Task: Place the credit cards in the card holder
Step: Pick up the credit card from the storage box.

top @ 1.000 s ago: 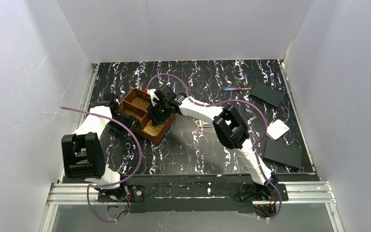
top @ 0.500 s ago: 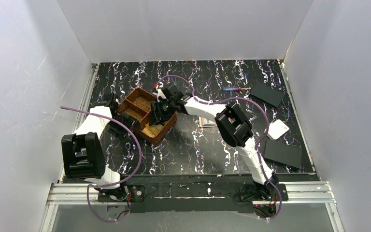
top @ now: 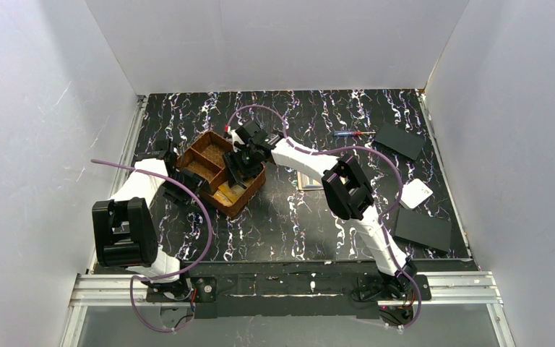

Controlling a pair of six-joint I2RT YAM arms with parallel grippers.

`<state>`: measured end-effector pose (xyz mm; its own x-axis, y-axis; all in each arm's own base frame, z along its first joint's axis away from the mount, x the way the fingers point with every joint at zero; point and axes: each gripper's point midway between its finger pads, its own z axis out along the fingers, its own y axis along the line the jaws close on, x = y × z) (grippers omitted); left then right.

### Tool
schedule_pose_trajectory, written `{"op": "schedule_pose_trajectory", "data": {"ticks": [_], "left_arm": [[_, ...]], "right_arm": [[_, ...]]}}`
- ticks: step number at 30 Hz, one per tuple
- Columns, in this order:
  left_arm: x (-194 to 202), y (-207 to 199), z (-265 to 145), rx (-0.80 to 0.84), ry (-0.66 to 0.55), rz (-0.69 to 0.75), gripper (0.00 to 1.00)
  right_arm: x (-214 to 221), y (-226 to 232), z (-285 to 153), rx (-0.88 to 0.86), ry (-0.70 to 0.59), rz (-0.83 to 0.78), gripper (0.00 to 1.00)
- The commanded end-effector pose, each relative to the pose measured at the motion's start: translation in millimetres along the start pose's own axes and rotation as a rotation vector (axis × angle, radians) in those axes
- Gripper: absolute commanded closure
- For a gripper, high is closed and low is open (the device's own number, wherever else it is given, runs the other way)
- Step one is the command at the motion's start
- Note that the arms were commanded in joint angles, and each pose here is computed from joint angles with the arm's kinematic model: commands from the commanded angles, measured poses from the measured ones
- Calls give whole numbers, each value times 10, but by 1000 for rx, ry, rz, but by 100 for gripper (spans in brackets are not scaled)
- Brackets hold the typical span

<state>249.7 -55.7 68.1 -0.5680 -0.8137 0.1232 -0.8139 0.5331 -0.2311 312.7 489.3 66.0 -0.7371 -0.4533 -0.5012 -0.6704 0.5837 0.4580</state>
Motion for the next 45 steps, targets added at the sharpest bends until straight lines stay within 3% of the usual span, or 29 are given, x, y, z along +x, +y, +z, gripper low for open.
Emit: {"op": "schedule_pose_trajectory", "data": {"ticks": [1, 10, 16, 26, 28, 34, 41, 45], "left_arm": [[44, 74, 15, -29, 15, 10, 43], [51, 88, 9, -35, 16, 19, 43], [67, 100, 40, -45, 29, 20, 48], [57, 105, 64, -51, 31, 23, 56], [58, 120, 71, -55, 31, 22, 57], [71, 131, 60, -56, 32, 31, 61], [78, 159, 23, -66, 29, 37, 66], [89, 151, 18, -63, 35, 37, 70]], "right_arm": [[247, -20, 69, 13, 92, -42, 30], [391, 240, 280, -119, 131, 2, 37], [14, 946, 150, -478, 6, 257, 44], [-507, 934, -289, -518, -164, 225, 56], [-580, 895, -321, -477, -194, 204, 58], [-497, 46, -283, 41, -149, -120, 52], [-340, -234, -244, 262, -47, -371, 48], [-294, -237, -202, 307, -28, -428, 44]]}}
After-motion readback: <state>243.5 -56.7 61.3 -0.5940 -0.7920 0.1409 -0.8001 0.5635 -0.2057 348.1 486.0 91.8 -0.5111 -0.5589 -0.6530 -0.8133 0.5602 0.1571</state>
